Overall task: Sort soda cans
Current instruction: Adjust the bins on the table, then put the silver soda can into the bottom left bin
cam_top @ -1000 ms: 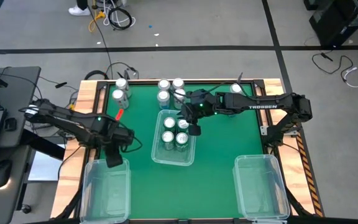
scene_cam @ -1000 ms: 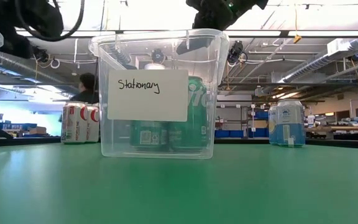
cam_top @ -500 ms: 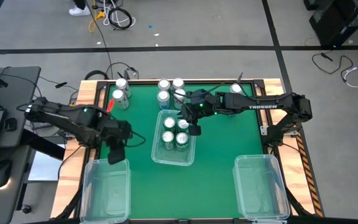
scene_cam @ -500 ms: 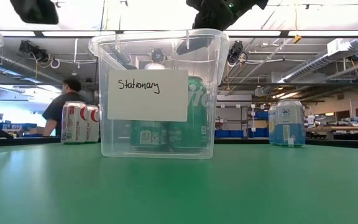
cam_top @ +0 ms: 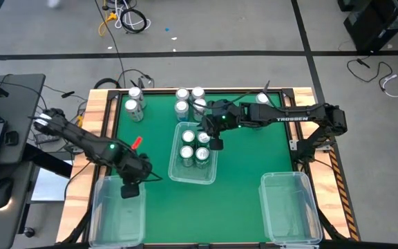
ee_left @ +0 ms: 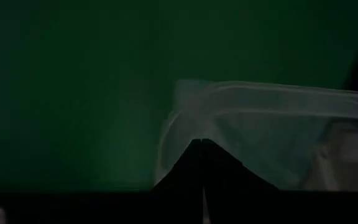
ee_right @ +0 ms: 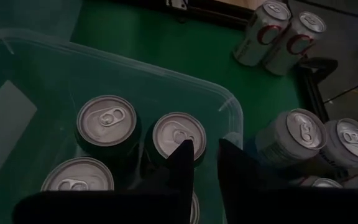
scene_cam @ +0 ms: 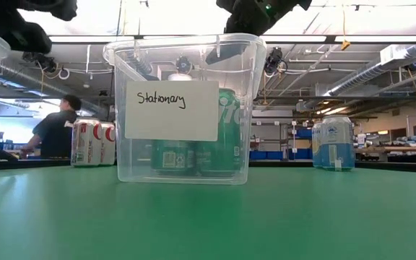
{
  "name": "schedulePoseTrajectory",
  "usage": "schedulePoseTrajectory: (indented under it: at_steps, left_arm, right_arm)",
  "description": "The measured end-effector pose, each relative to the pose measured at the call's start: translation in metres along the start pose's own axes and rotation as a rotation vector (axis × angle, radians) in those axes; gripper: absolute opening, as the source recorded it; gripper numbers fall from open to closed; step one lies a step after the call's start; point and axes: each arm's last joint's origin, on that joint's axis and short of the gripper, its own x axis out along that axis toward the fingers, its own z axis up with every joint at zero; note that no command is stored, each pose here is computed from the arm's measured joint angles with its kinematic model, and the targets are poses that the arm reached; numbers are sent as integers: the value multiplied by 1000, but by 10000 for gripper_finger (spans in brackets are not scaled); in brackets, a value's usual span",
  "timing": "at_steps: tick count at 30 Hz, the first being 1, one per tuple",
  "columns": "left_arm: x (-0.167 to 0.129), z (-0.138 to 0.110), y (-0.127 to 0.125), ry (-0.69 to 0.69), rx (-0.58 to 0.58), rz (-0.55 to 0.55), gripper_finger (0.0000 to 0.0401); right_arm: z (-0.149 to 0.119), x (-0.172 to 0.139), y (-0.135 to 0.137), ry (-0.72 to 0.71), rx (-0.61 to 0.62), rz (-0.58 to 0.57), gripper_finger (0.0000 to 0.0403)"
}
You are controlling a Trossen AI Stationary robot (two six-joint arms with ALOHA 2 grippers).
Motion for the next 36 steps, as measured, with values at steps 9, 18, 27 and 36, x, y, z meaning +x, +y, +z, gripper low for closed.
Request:
schedulePoseTrajectory:
  at_steps: [9,18,27,36]
  left_arm:
    - [1,6,7,-92,44,141,0]
    - [-3,15,20,-160,-4,242,0]
    - [-56,31,13,-335,-108,162,0]
    - [-119,30,61,-466,-476,433,0]
  right_arm:
    - [0,0,0,0,7,0,59]
    - [0,0,0,4,7,-17,59]
    - [1,0,5,1,-8,-7,67]
    - [4,0,14,-4,-26,14,96]
